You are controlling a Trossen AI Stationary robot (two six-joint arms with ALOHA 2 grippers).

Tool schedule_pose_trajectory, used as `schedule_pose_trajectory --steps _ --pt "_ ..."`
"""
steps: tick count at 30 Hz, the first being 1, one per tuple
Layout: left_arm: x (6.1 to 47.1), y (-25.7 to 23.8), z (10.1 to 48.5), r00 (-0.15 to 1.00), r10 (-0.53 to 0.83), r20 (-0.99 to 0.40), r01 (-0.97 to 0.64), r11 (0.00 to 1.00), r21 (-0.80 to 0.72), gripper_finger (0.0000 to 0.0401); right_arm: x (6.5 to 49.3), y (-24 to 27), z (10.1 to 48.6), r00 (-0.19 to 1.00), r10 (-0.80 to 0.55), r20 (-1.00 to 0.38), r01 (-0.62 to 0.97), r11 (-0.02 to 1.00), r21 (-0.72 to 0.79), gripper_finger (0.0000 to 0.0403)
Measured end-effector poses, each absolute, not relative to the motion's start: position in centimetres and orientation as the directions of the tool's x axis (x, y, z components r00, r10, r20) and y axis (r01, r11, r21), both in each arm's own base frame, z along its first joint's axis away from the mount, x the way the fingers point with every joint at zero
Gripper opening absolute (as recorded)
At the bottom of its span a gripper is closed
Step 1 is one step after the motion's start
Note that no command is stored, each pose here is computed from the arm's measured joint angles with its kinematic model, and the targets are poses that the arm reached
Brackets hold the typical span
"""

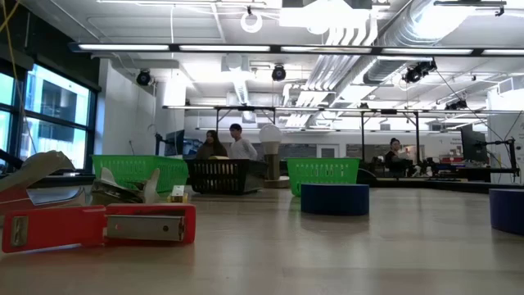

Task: Pick and place Stapler, Stapler remover, tape
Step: Put the left red stapler into the right green bin

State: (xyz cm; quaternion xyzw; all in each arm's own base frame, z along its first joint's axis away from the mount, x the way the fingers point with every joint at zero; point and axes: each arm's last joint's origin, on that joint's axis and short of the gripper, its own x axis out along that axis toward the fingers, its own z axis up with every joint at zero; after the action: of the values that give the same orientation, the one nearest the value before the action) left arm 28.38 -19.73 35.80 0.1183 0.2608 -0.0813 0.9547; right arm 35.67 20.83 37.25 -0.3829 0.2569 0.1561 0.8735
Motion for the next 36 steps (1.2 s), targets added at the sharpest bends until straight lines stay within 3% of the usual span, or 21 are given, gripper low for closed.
schedule_pose_trajectory --steps 8,18,28,36 --pt "28.47 -19.7 35.85 0.85 -0.107 -0.515 0.237 0.952 0.193 0.0059 35.97 20.94 36.64 0.817 0.119 -0.564 -0.492 0.655 -0.574 0.0177" --pt "28.47 -19.72 35.85 0.849 -0.112 -0.516 0.241 0.952 0.191 0.0059 36.01 20.94 36.69 0.819 0.122 -0.56 -0.492 0.653 -0.577 0.0028" --pt "28.49 -19.64 35.86 0.857 -0.084 -0.509 0.216 0.954 0.206 0.006 35.97 20.9 36.7 0.818 0.118 -0.562 -0.486 0.664 -0.568 0.0024" --pt "28.65 -19.52 36.22 0.884 -0.026 -0.467 0.149 0.963 0.227 0.0168 35.92 20.57 36.75 0.843 -0.012 -0.538 -0.382 0.691 -0.614 0.0016"
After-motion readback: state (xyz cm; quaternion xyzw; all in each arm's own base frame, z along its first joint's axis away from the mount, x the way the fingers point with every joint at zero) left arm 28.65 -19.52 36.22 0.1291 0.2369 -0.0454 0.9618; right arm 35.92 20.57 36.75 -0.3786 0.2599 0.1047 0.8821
